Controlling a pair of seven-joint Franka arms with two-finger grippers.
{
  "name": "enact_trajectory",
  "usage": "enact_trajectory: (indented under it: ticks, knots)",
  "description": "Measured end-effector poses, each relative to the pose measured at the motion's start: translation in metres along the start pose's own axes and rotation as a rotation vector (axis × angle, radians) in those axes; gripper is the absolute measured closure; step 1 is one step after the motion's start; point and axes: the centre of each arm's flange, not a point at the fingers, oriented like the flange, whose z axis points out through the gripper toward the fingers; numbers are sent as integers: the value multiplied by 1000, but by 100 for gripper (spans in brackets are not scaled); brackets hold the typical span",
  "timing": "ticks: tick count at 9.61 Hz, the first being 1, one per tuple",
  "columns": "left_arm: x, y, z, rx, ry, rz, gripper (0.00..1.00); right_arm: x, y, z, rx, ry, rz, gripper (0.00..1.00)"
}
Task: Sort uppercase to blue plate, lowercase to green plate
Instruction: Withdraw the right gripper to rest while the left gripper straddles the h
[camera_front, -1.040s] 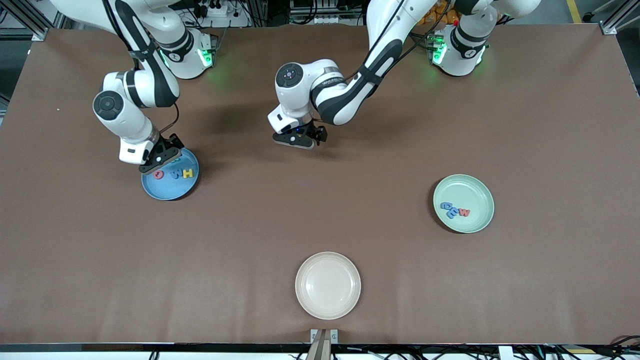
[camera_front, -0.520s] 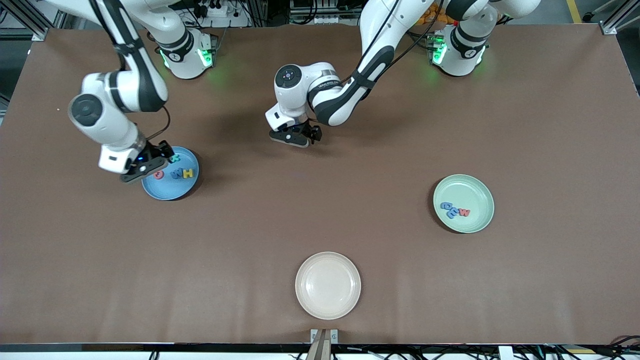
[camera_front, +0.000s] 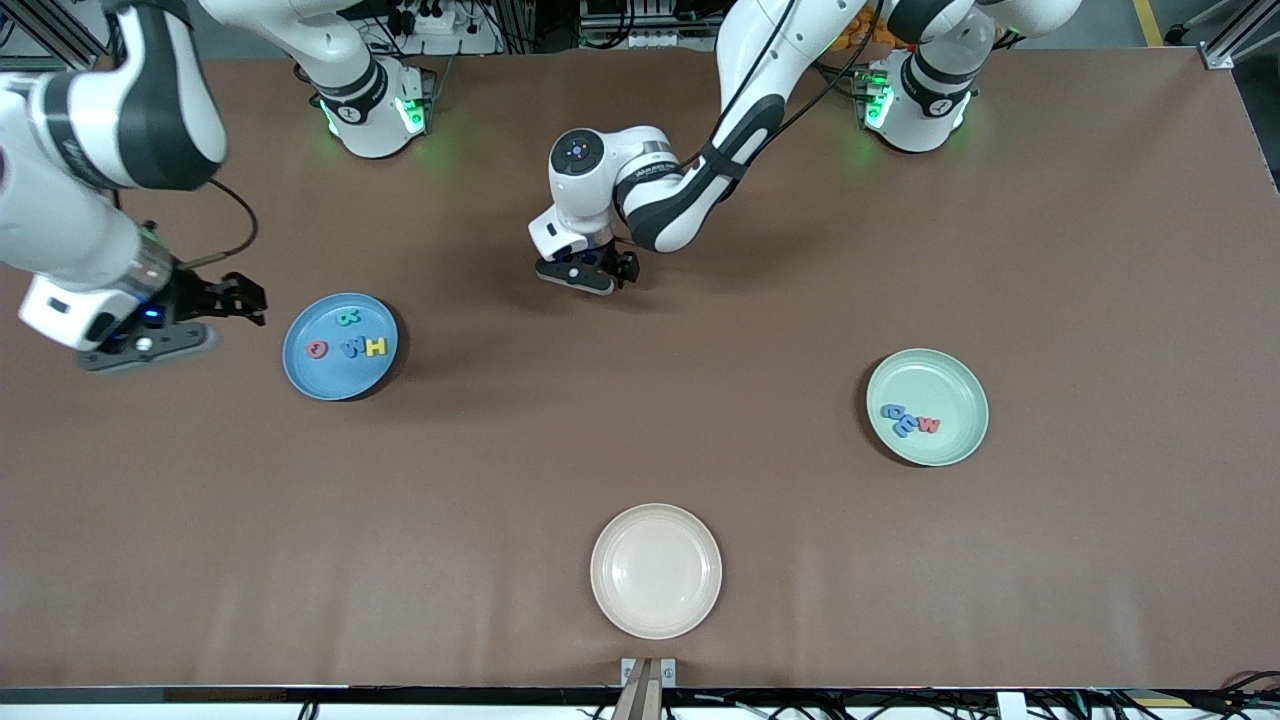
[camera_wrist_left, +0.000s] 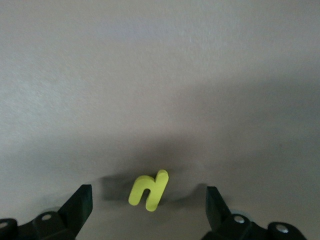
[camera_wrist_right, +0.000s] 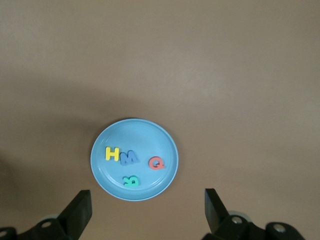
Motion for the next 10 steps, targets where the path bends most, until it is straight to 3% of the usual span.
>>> enact_trajectory:
  ticks: [5, 8, 10]
  knots:
    - [-9, 7, 10, 2, -3, 5, 0, -17, 16, -89, 5, 22, 51, 0]
    - [-6, 7, 9, -1, 2, -1, 0, -26, 6, -144, -2, 85, 55, 0]
    - [-6, 7, 8, -2, 4, -2, 0, -28, 4, -153, -3, 91, 52, 0]
